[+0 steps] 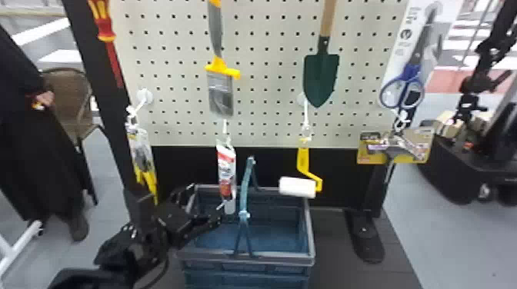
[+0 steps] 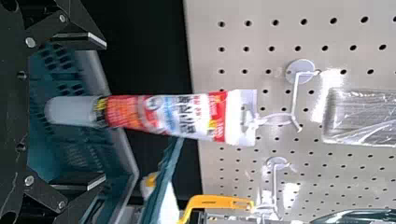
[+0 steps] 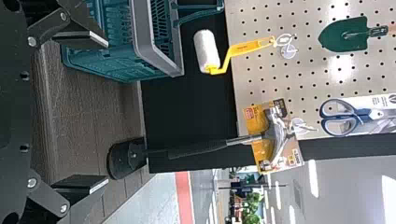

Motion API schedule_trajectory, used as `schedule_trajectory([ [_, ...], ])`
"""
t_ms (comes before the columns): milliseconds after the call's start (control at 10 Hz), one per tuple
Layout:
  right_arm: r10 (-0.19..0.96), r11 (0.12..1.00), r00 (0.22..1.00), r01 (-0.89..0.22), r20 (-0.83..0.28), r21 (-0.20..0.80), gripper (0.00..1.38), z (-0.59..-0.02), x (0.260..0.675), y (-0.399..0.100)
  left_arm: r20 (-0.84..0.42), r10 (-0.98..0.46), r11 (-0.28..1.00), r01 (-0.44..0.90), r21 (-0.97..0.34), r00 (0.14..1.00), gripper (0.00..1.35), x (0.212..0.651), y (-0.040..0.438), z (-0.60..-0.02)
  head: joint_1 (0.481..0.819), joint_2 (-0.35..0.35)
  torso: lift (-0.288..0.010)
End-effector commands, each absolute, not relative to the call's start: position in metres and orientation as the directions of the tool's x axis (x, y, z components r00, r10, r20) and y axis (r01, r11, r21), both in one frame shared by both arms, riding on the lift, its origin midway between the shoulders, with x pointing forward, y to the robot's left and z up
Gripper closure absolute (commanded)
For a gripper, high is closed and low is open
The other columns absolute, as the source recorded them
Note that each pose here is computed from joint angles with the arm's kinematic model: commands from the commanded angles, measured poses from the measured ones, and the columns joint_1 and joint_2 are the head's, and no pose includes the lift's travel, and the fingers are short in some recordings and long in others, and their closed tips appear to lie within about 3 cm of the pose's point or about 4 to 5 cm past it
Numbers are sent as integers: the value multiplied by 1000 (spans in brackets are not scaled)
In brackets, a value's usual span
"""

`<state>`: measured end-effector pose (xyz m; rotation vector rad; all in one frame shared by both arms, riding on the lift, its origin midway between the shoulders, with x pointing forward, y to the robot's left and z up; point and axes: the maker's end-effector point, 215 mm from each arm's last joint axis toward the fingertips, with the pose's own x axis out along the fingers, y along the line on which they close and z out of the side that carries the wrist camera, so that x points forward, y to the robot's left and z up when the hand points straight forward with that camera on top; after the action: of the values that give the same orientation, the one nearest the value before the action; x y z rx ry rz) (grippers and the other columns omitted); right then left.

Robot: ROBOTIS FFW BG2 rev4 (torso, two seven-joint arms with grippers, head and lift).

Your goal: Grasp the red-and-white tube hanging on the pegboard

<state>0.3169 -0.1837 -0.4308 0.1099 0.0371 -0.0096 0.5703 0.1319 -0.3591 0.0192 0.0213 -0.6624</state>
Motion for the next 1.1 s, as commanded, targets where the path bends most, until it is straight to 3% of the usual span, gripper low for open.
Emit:
schedule_trajectory([
  [0, 0, 994, 999, 4, -35, 113, 262, -431, 319, -181, -21, -624, 781, 624, 33, 781, 291, 591, 129, -348, 549, 0, -100],
  [700, 16, 993, 999, -12, -29, 118, 262, -431, 324, -176, -82, -687, 723, 691, 28, 722, 292, 641, 83, -352, 549, 0, -100],
  [800, 14, 993, 999, -11, -29, 120, 262, -431, 324, -177, -80, -690, 720, 693, 27, 719, 391, 641, 82, -351, 549, 0, -100],
  [900, 15, 993, 999, -10, -34, 120, 262, -433, 323, -177, -64, -692, 720, 694, 25, 720, 897, 641, 80, -346, 549, 0, -100],
  [1000, 15, 993, 999, -10, -36, 120, 262, -434, 322, -177, -38, -685, 727, 686, 24, 727, 1182, 639, 81, -343, 549, 0, -100],
])
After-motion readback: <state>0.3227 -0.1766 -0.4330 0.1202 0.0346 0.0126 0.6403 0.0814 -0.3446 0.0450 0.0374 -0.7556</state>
